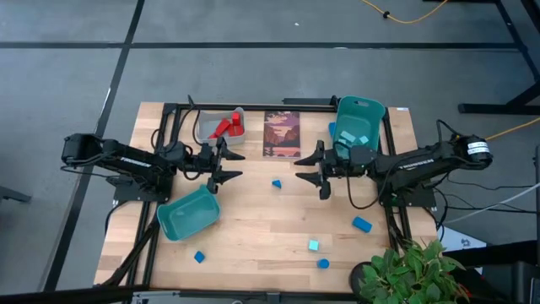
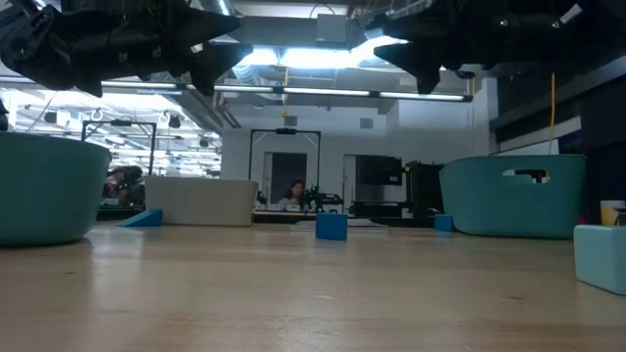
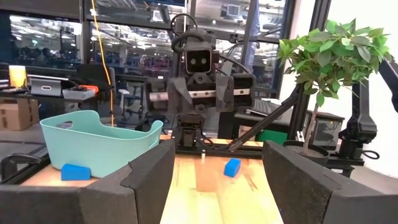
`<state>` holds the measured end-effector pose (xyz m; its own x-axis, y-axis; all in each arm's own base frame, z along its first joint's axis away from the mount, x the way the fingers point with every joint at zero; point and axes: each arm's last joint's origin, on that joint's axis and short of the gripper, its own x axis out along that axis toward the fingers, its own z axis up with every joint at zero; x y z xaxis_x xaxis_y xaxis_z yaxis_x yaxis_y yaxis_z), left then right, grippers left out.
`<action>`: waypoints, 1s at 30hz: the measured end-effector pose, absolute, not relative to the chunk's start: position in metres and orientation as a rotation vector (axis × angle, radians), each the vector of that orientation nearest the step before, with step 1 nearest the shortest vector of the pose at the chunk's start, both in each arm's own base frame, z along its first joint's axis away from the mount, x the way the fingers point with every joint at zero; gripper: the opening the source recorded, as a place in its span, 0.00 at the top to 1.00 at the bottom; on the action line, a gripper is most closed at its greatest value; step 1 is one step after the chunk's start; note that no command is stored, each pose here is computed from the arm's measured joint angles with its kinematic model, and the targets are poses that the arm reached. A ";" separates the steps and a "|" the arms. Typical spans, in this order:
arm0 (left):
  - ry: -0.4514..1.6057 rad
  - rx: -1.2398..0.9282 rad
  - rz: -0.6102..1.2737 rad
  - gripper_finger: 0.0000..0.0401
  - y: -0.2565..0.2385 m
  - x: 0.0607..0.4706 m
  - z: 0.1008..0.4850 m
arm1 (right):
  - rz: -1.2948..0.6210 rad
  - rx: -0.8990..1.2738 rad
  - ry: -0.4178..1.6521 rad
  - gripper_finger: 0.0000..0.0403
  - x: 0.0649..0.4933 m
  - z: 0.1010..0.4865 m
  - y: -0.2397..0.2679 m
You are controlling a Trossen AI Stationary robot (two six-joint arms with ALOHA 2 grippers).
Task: Sort & place blocks by color
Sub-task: Put the light blue block into the right green bin
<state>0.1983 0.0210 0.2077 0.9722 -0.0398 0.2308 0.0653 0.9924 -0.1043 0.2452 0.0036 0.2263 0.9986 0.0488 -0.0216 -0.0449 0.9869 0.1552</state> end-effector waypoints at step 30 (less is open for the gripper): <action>-0.240 -0.149 -0.027 0.41 0.022 0.198 0.208 | -0.015 0.232 0.951 0.54 0.251 0.188 0.187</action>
